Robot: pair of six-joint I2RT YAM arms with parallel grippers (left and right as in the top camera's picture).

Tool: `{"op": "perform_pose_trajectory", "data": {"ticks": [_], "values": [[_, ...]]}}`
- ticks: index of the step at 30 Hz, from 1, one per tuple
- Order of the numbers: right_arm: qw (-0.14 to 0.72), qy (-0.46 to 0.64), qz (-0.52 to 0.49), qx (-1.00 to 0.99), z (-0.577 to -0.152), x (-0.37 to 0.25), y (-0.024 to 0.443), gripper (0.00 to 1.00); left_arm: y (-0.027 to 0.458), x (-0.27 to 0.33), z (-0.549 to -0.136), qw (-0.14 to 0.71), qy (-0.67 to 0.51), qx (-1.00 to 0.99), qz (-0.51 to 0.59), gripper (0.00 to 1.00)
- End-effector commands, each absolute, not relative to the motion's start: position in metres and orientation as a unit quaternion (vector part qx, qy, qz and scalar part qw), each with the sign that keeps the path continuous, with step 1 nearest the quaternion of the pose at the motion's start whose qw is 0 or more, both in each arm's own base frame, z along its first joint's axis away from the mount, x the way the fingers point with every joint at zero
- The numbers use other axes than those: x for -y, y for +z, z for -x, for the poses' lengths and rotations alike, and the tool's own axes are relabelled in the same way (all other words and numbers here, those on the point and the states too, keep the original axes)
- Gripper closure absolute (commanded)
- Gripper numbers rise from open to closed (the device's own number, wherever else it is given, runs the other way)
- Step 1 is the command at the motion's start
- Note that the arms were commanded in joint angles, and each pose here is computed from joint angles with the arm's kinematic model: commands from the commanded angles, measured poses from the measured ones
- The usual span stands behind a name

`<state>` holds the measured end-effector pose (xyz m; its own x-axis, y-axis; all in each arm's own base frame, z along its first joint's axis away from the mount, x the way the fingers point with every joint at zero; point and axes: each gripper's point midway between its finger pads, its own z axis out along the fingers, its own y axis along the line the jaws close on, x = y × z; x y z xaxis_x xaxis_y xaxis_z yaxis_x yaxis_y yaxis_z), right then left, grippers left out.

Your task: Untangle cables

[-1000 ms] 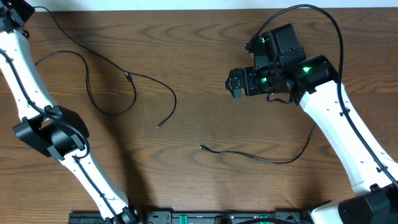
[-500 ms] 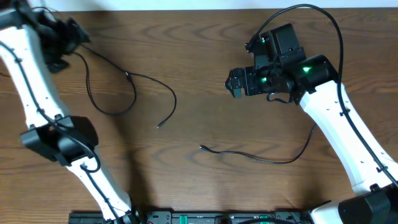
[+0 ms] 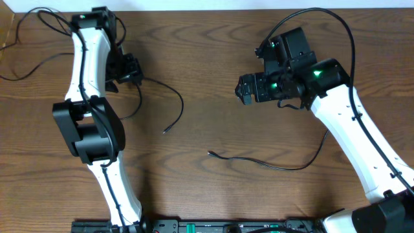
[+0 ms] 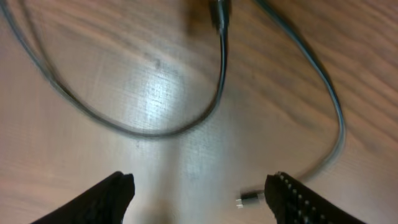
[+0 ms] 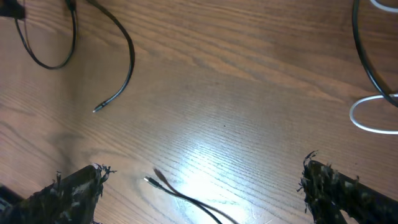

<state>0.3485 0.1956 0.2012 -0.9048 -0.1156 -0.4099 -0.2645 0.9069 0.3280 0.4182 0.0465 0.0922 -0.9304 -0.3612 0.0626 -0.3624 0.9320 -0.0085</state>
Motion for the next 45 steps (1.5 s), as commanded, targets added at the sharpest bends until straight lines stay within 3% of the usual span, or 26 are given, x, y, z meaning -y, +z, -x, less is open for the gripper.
{"op": "perform_pose_trajectory", "data": {"ticks": [1, 17, 22, 23, 26, 27, 31, 37, 45], "values": [[0.183, 0.188, 0.096, -0.96, -0.346, -0.196, 0.191, 0.01, 0.061, -0.05, -0.413, 0.045, -0.016, 0.983, -0.175, 0.32], [0.192, 0.191, 0.097, -0.958, -0.351, -0.198, 0.189, 0.01, -0.012, -0.03, -0.409, 0.029, -0.01, 0.988, -0.153, 0.38], [0.192, 0.191, 0.095, -0.958, -0.35, -0.198, 0.189, 0.01, -0.025, -0.029, -0.408, 0.021, -0.009, 0.988, -0.153, 0.53], [0.192, 0.191, 0.095, -0.958, -0.35, -0.198, 0.189, 0.01, -0.026, -0.029, -0.407, 0.022, -0.009, 0.988, -0.153, 0.64], [0.192, 0.191, 0.095, -0.958, -0.35, -0.198, 0.189, 0.01, -0.027, -0.029, -0.405, 0.025, -0.01, 0.988, -0.153, 0.81], [0.192, 0.191, 0.095, -0.958, -0.35, -0.198, 0.189, 0.01, -0.028, -0.029, -0.405, 0.024, -0.01, 0.988, -0.154, 0.93], [0.192, 0.191, 0.095, -0.958, -0.35, -0.198, 0.189, 0.01, -0.027, -0.027, -0.412, 0.013, -0.001, 0.988, -0.154, 0.92], [0.189, 0.19, 0.095, -0.959, -0.349, -0.197, 0.188, 0.01, 0.007, 0.014, -0.454, -0.036, 0.132, 0.979, -0.151, 0.92], [0.177, 0.187, 0.094, -0.962, -0.344, -0.195, 0.185, 0.01, 0.115, 0.065, -0.56, -0.195, 0.353, 0.896, -0.187, 0.93]]}}
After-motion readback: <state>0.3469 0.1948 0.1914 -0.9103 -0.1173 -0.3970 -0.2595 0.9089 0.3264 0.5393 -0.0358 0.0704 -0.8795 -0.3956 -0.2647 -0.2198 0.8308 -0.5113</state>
